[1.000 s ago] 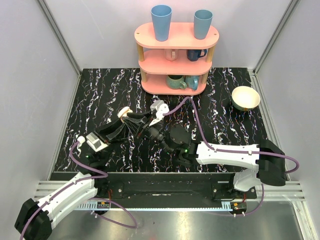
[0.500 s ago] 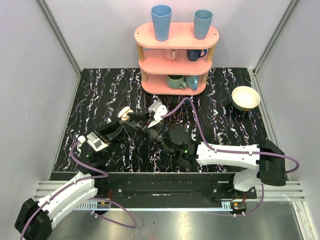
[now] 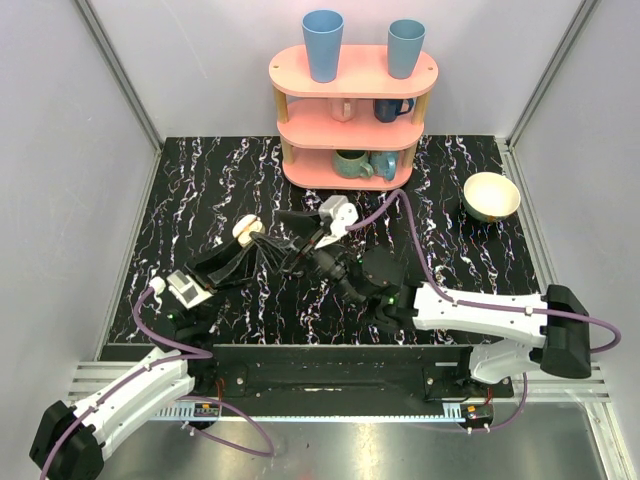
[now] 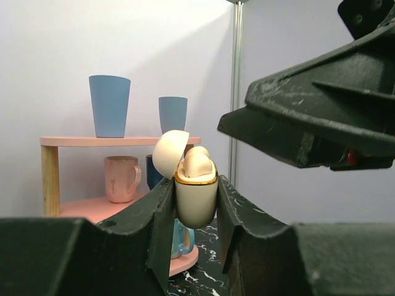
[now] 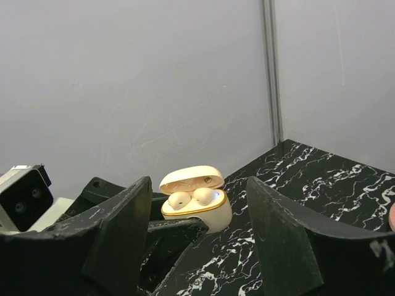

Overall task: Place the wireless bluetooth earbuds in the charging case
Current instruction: Insert the left earbud into the left side groove of the charging case, then close the charging case with the earbuds, then place the charging case with the earbuds at the center of the board.

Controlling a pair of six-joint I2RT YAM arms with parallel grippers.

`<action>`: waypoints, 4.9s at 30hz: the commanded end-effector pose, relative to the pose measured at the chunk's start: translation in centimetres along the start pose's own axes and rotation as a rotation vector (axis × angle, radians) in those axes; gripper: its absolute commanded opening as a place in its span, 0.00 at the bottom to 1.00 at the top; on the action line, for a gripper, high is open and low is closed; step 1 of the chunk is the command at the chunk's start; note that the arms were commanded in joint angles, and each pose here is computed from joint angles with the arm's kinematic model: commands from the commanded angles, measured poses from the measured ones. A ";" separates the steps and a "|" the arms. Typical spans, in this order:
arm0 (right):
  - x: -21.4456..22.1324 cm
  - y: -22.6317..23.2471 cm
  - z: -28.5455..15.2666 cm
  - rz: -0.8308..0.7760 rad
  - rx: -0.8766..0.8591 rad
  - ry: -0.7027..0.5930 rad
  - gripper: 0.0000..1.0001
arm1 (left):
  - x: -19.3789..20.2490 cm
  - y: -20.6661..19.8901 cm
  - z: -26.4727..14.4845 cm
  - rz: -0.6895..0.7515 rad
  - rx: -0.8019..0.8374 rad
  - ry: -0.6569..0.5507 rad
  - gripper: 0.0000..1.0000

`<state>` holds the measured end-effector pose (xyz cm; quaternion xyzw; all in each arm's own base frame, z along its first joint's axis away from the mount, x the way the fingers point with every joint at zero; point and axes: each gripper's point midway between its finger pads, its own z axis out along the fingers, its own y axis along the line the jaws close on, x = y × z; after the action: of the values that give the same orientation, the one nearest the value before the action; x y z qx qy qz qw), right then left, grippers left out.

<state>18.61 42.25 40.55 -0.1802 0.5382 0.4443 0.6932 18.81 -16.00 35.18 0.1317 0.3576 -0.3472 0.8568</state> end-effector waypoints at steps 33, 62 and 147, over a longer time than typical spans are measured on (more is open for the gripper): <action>-1.2 -16.7 -6.5 0.160 0.507 0.306 1.00 | 0.6 -2.9 -0.5 0.027 0.166 0.103 0.00; 4.7 -8.6 -4.0 0.371 0.050 0.489 1.00 | 3.5 -7.3 -0.1 -0.070 0.429 0.227 0.00; 2.4 -20.0 -17.5 0.213 0.692 0.280 1.00 | 32.7 -9.1 -7.6 -1.068 -0.300 1.031 0.10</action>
<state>24.10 20.24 27.02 0.0559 0.7658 0.2924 0.5700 24.04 -34.53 5.54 -0.0215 0.7967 -0.5325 0.2850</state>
